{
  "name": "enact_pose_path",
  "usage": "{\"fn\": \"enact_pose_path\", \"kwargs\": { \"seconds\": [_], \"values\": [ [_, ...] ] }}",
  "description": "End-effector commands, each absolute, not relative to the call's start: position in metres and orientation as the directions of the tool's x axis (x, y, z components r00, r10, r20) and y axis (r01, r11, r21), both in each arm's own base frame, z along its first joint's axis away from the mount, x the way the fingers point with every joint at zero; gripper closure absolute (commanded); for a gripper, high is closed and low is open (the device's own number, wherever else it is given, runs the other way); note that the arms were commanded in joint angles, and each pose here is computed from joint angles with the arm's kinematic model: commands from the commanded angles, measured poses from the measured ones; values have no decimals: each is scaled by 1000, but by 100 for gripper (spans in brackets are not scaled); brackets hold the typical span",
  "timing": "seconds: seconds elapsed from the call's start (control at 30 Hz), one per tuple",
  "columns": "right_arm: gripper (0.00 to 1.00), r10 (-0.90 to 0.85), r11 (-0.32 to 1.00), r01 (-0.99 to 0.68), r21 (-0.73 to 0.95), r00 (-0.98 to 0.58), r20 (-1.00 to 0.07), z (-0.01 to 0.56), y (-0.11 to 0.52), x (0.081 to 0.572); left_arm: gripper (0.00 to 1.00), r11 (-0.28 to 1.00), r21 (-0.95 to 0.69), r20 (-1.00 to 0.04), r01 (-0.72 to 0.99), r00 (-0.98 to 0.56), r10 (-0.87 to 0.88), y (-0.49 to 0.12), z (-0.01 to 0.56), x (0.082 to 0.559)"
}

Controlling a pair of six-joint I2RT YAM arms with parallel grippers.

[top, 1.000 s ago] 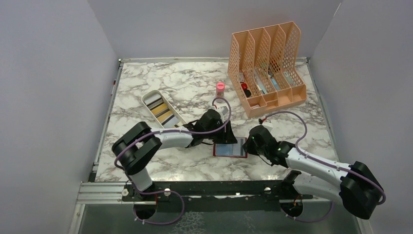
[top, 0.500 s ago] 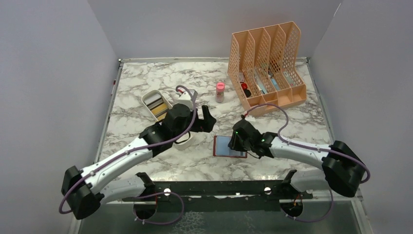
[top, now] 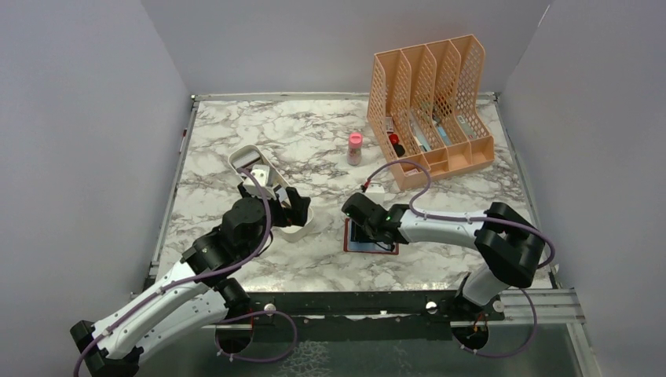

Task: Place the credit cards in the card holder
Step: Turn over the card slot in the card holder.

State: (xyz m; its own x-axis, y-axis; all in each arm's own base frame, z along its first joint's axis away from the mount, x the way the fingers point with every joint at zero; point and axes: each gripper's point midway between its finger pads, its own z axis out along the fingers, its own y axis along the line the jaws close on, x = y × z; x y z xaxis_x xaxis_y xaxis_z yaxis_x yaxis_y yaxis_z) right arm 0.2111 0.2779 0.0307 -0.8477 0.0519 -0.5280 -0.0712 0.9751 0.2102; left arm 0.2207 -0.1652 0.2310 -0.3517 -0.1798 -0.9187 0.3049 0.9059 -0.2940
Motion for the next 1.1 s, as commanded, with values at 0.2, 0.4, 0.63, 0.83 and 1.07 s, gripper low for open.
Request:
{"fn": "enact_pose_path", "kwargs": {
  "seconds": [0.2,0.4,0.63,0.83,1.07],
  "values": [
    [56,18,992,-47,118,-865,-502,7,272,209,1,915,-283,-935,287,-296,-196,-156,244,223],
    [55,-4,994,-59,88,-850,-526,16,273,213,1,919,-281,-937,275,-286,-201,-151,247,223],
    [55,-47,998,-66,21,-869,-492,-2,267,207,1,921,-290,-938,259,-270,-219,-144,249,222],
    [72,-39,997,-65,35,-863,-503,-1,268,207,1,926,-278,-935,255,-291,-201,-148,241,223],
    [83,18,987,-70,142,-842,-539,10,280,210,1,918,-267,-914,295,-378,-145,-170,217,226]
  ]
}}
